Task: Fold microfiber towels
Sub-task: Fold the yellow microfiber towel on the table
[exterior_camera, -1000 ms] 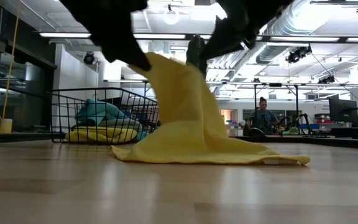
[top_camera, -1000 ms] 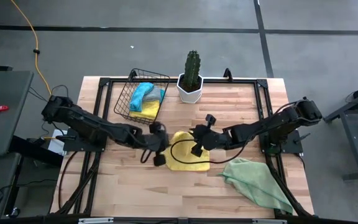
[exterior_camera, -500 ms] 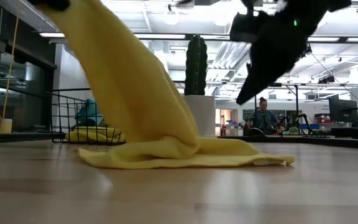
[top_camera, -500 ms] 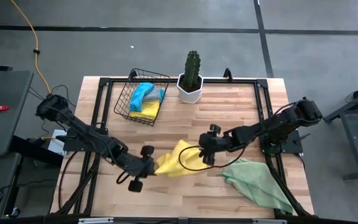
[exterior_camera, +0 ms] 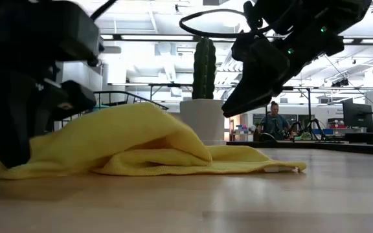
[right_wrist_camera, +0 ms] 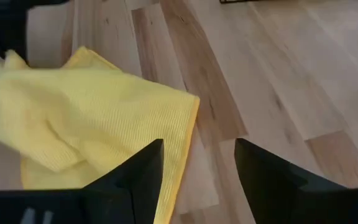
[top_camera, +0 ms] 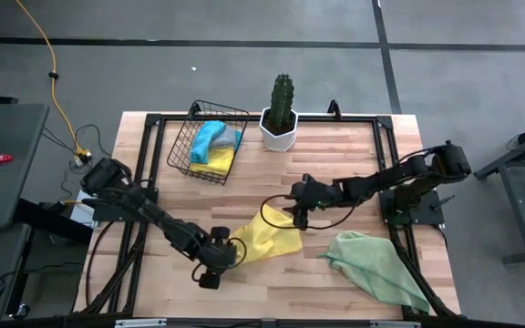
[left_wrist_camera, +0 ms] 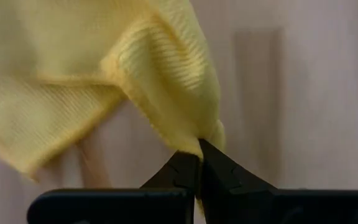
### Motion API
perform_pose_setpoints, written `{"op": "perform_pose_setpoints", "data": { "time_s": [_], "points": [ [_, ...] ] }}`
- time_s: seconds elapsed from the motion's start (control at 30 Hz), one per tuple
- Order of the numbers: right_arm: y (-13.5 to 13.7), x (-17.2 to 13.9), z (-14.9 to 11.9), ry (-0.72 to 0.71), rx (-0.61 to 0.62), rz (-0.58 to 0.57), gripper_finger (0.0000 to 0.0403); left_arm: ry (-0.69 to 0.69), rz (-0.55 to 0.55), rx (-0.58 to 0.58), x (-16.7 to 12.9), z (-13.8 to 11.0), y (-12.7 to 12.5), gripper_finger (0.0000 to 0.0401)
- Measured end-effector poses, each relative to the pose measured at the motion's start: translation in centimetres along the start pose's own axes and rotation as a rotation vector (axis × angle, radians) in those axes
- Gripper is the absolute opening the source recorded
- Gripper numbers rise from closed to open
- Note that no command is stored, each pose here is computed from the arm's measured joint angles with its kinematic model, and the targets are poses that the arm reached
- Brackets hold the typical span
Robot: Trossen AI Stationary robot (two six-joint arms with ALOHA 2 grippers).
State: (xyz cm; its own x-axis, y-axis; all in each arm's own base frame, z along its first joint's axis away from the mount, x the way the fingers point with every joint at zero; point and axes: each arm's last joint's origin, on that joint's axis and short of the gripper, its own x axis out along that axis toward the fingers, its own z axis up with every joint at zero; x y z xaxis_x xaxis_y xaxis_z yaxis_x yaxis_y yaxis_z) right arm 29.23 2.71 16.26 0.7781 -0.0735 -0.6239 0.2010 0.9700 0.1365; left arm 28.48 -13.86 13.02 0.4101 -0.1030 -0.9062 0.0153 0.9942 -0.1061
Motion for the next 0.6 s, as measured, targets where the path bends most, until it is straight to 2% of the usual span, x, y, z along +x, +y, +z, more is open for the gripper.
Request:
{"op": "perform_pose_setpoints", "data": {
  "time_s": [0.13, 0.3, 0.6],
  "points": [
    [-0.1, 0.4, 0.0, -0.01, -0.074, 0.002, 0.0183, 0.052, -0.01, -0.034, 1.6, -0.1, 0.4, 0.0],
    [0.1, 2.5, -0.6, -0.041, -0.118, 0.018, 0.0174, 0.056, -0.027, -0.06, 1.5, 0.2, 1.1, 0.0],
    [-1.6, 6.7, -2.3, -0.083, -0.045, 0.028, 0.0161, 0.01, -0.038, -0.042, 0.9, 0.4, 0.8, 0.0]
  ]
}}
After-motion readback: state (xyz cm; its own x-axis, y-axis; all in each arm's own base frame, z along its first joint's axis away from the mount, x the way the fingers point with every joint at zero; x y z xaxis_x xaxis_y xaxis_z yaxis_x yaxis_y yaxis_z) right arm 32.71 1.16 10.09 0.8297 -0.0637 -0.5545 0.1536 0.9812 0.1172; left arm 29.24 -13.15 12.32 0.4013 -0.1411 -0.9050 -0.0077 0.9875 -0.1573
